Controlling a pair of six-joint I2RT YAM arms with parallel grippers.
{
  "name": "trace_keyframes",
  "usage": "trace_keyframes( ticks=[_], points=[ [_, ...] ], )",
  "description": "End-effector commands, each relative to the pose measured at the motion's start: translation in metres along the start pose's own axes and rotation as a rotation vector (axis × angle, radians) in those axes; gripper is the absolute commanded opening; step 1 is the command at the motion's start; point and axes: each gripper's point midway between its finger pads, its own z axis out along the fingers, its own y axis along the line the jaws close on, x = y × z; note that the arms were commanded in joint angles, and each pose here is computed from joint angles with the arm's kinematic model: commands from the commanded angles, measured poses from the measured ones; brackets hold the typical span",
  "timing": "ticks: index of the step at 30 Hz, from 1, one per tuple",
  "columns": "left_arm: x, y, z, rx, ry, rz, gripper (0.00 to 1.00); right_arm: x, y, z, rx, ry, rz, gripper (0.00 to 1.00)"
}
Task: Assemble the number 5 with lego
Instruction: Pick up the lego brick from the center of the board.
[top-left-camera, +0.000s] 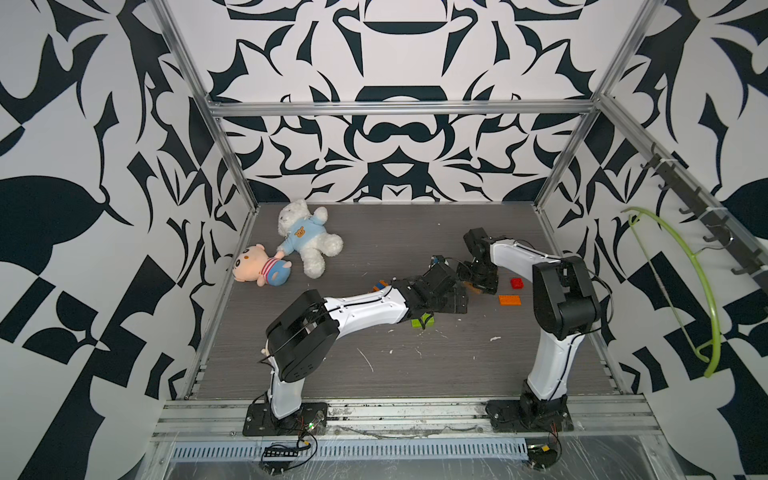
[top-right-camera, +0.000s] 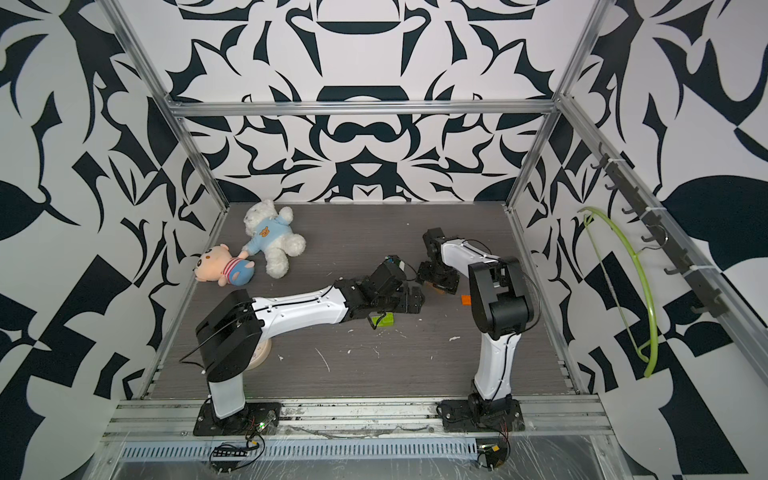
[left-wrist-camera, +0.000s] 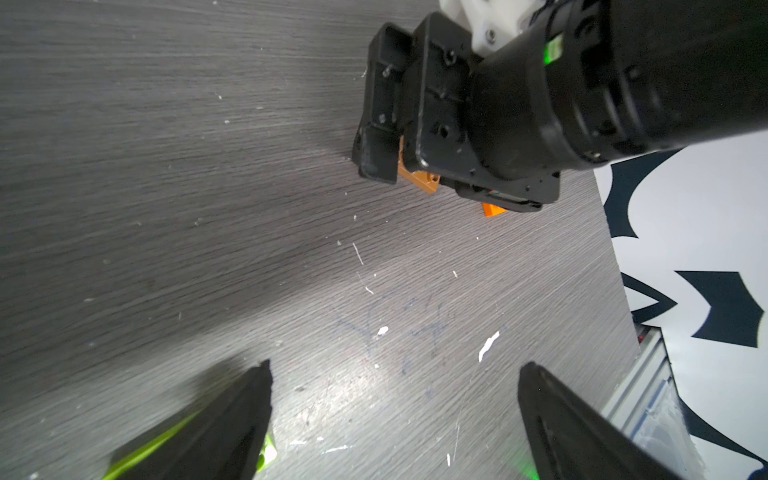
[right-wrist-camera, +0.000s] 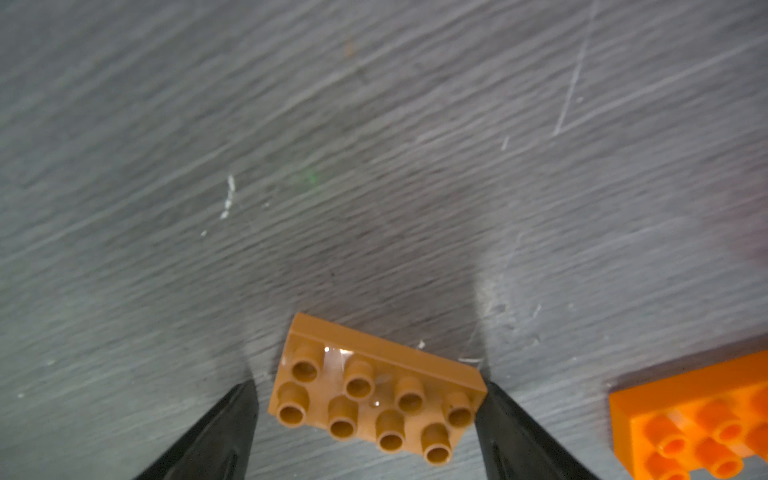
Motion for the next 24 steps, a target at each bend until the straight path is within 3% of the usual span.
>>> trace_keyframes(
  ticks=[1, 5, 10, 16, 24],
  points=[
    [-0.003, 0.003, -0.007, 0.001, -0.014, -0.006, 0.99, -0.008, 0.003, 0.011, -0.001, -0.021, 0.057, 0.86],
    [-0.003, 0.002, -0.007, 0.002, -0.016, -0.005, 0.99, -0.007, 0.003, 0.012, -0.003, -0.021, 0.060, 0.83],
    [-0.004, 0.001, -0.007, 0.004, -0.018, -0.002, 0.99, -0.006, 0.004, 0.011, -0.014, -0.022, 0.051, 0.71],
    [-0.007, -0.001, -0.010, 0.010, -0.024, 0.003, 0.99, -0.003, 0.003, 0.003, -0.028, -0.026, 0.016, 0.63],
    [-0.009, 0.002, -0.018, 0.001, -0.047, 0.002, 0.99, 0.032, 0.006, -0.003, -0.051, 0.033, -0.167, 0.61]
  ],
)
